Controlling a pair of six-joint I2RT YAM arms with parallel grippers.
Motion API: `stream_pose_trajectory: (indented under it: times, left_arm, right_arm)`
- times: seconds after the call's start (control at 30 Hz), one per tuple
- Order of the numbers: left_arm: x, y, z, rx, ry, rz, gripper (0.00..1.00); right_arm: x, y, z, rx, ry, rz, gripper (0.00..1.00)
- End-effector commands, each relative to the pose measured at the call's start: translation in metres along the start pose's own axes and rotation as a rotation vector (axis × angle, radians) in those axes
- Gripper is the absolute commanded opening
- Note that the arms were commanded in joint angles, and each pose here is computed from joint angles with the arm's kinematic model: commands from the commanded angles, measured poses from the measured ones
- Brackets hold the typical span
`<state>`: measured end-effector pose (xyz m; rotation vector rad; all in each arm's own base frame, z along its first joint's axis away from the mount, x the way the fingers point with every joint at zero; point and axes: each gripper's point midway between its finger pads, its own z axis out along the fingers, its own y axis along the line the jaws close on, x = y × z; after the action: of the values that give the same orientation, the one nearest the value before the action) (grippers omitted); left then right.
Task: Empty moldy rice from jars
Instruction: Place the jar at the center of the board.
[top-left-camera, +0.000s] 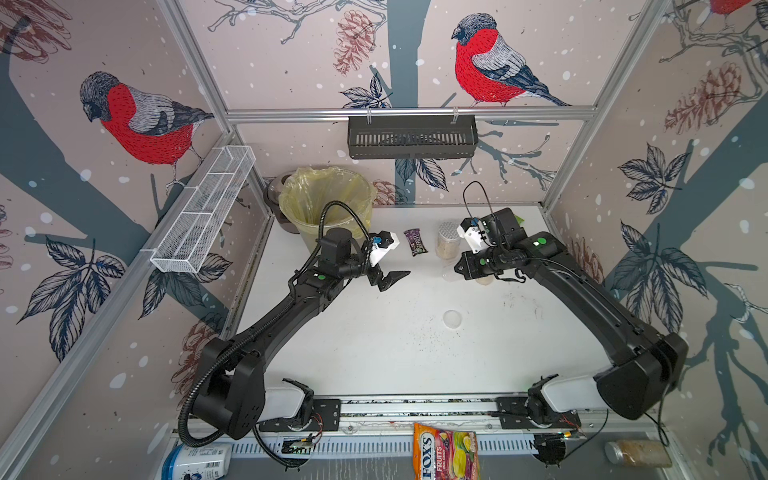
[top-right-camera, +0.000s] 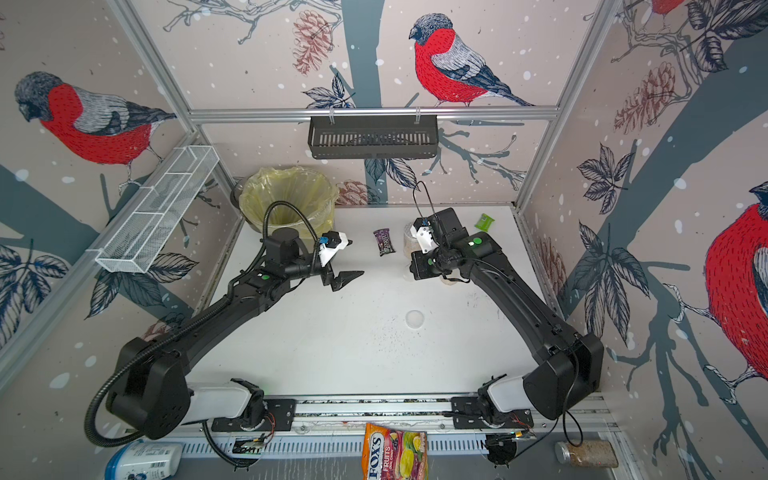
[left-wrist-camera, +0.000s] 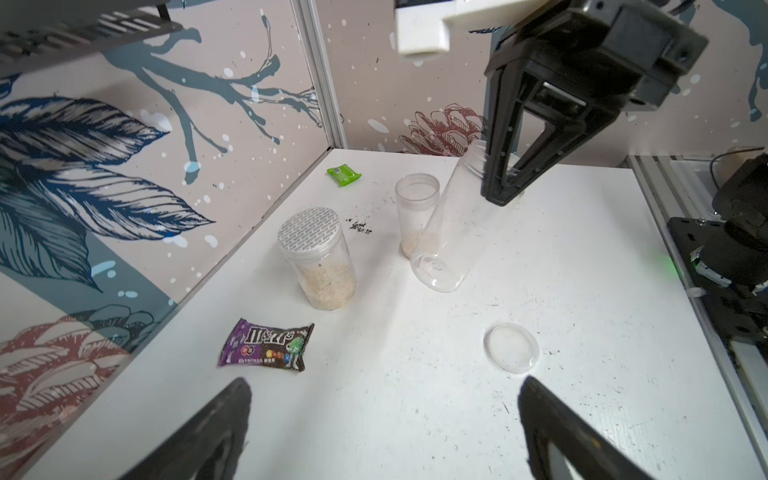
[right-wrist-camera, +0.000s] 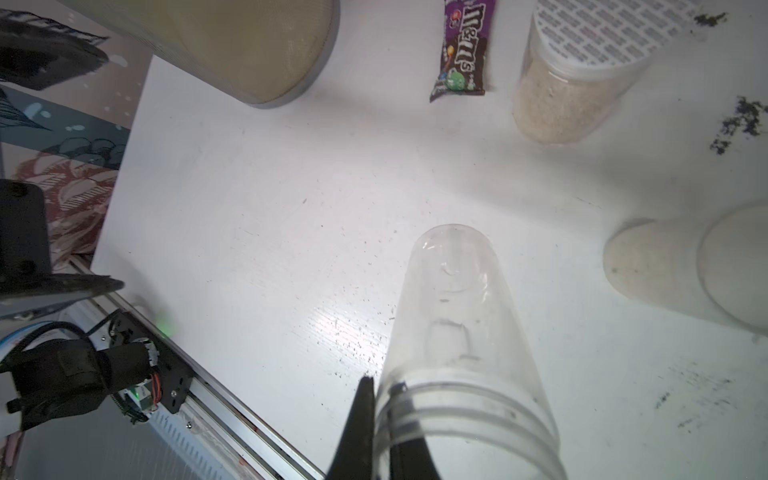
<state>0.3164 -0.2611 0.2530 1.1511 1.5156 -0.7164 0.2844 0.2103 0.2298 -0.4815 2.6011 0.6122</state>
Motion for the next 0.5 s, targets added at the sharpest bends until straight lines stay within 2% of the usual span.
stream_pose_trajectory:
  times: [0.0,0.13,0.3,0.47]
  left_arm:
    - [0.01,0.006,-0.001,-0.05,0.038,-0.096,0.99]
    - [0.026,0.014,0.004,-0.084,0.088,-0.206,0.98]
    - [0.035,0.03,0.011,-0.131,0.157,-0.328,0.98]
    - [0.028,0.029,0.019,-0.094,0.106,-0.386,0.98]
  right_arm:
    - [0.025,-0.02,-0.002,0.135,0.081,0.075,0.01]
    - [0.053,-0.041,-0.001,0.259,0.157,0.144,0.01]
    - [0.084,-0.056,0.003,0.317,0.188,0.226,0.01]
    - [0.105,-0.062,0.015,0.299,0.208,0.264,0.01]
